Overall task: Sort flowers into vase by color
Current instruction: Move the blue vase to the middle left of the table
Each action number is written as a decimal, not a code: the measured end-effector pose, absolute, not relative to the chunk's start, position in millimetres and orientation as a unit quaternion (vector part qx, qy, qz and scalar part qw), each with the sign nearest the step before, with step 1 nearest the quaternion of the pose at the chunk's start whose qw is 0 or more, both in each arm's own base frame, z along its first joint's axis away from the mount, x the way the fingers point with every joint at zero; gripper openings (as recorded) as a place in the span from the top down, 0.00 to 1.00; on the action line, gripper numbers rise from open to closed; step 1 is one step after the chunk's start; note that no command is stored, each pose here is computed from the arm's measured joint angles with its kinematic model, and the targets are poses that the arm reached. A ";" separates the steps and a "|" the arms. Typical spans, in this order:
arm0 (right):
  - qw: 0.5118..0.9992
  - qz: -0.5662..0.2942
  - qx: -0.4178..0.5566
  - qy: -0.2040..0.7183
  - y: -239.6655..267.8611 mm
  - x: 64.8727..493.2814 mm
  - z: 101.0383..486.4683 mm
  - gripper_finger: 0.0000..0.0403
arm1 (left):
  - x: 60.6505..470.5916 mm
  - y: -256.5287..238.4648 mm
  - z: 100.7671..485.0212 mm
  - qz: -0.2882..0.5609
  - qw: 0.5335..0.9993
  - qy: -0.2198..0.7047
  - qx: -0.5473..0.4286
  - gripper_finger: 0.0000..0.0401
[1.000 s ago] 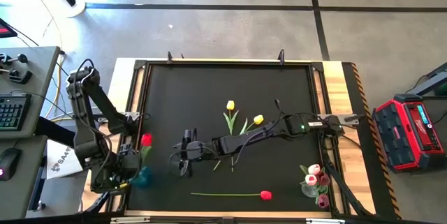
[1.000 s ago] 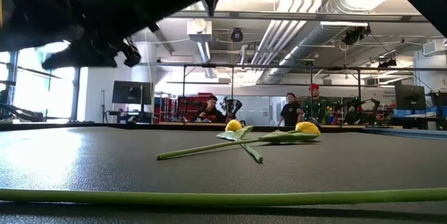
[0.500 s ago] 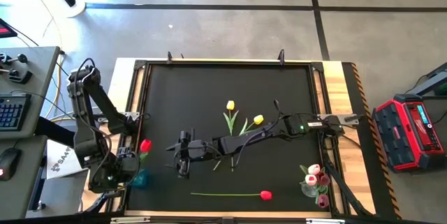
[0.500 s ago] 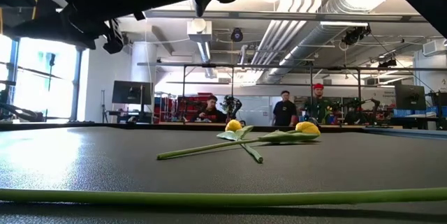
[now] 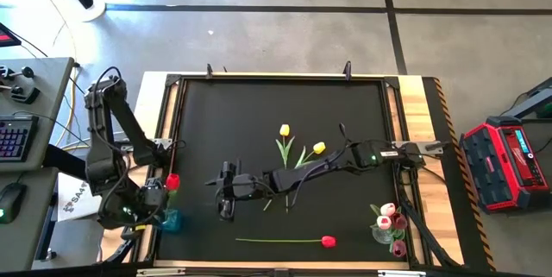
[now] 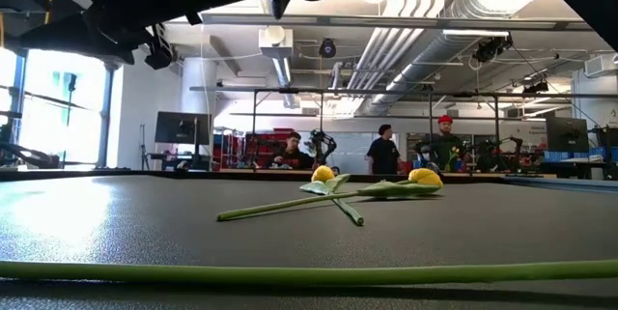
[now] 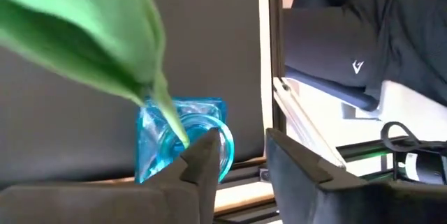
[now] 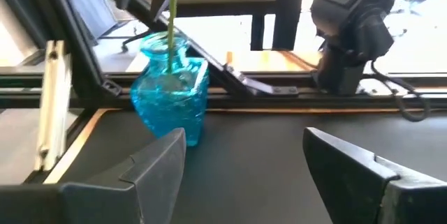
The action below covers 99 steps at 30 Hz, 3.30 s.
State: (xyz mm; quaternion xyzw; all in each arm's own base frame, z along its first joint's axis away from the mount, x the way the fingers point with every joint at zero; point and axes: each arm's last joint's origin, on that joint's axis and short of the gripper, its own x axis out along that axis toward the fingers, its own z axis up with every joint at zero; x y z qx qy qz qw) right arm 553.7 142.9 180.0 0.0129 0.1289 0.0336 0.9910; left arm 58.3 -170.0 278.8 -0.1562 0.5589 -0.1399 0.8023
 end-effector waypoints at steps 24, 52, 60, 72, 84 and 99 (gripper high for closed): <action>0.977 -0.109 0.080 0.163 131.1 533.9 227.3 0.31 | 42.9 -131.0 290.2 -0.151 0.808 0.560 -0.103 0.71; 0.949 -0.202 0.105 0.219 204.8 493.9 207.2 0.31 | 48.7 -185.5 259.3 -0.095 0.785 0.606 -0.087 0.71; 0.950 -0.206 0.108 0.206 207.2 493.8 209.0 0.31 | 48.9 -185.5 282.8 -0.113 0.790 0.596 -0.094 0.71; 0.952 -0.199 0.114 0.200 214.1 491.8 210.2 0.31 | 48.1 -172.1 265.7 -0.037 0.805 0.592 -0.026 0.68; 0.953 -0.199 0.114 0.200 214.8 491.5 210.2 0.31 | 48.8 -176.2 266.3 -0.050 0.805 0.590 -0.046 0.59; 0.954 -0.192 0.114 0.200 221.6 488.6 210.4 0.31 | 49.2 -183.7 240.0 -0.027 0.788 0.613 -0.050 0.63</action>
